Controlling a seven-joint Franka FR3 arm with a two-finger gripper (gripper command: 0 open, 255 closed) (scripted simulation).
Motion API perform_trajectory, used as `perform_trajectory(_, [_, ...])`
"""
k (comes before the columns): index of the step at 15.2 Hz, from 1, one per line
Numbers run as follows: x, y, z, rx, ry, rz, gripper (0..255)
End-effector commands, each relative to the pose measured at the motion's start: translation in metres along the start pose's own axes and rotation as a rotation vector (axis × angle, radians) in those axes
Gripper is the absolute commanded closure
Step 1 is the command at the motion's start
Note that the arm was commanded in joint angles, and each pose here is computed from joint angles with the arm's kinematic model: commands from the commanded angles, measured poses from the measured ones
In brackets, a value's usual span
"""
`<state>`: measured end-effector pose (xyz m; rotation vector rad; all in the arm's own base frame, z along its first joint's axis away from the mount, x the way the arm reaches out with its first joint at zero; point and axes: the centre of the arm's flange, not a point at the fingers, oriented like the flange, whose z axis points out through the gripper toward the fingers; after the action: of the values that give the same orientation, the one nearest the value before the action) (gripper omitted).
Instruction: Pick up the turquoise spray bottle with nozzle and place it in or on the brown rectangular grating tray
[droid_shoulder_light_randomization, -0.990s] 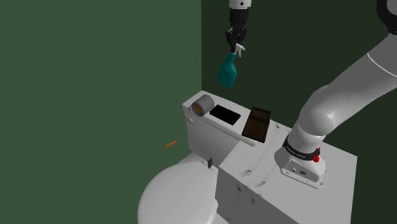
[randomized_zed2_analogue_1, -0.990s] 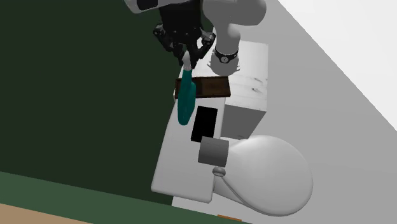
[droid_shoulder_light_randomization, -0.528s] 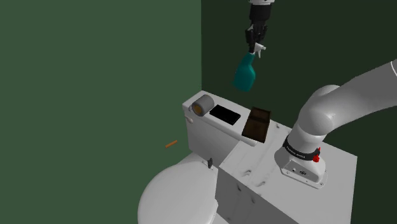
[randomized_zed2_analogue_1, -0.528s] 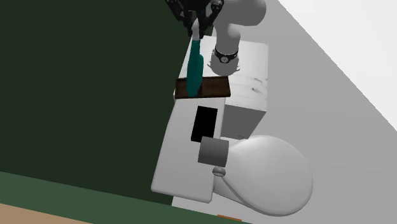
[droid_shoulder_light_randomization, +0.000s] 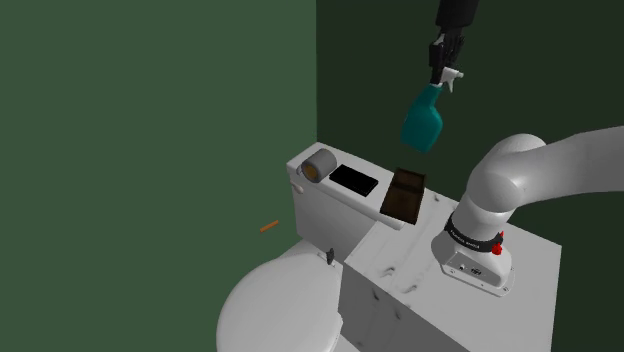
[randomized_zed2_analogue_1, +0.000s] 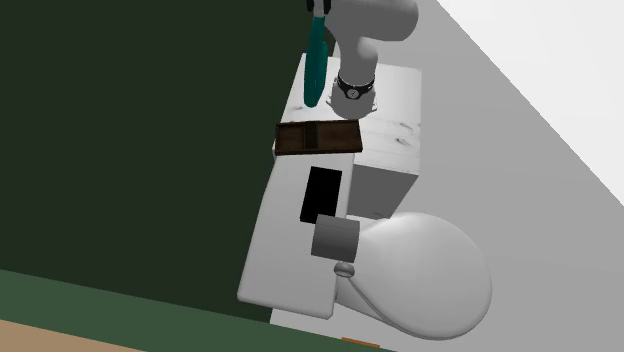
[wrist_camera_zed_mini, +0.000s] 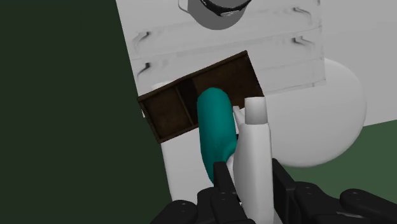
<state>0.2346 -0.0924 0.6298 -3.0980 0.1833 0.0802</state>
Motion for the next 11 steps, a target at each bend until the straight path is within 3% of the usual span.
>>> perform_trajectory(1, [-0.019, 0.0, -0.002, 0.0, -0.001, 0.0, 255])
perform_trajectory(11, [-0.016, 0.002, 0.05, 0.0, -0.001, 0.0, 255])
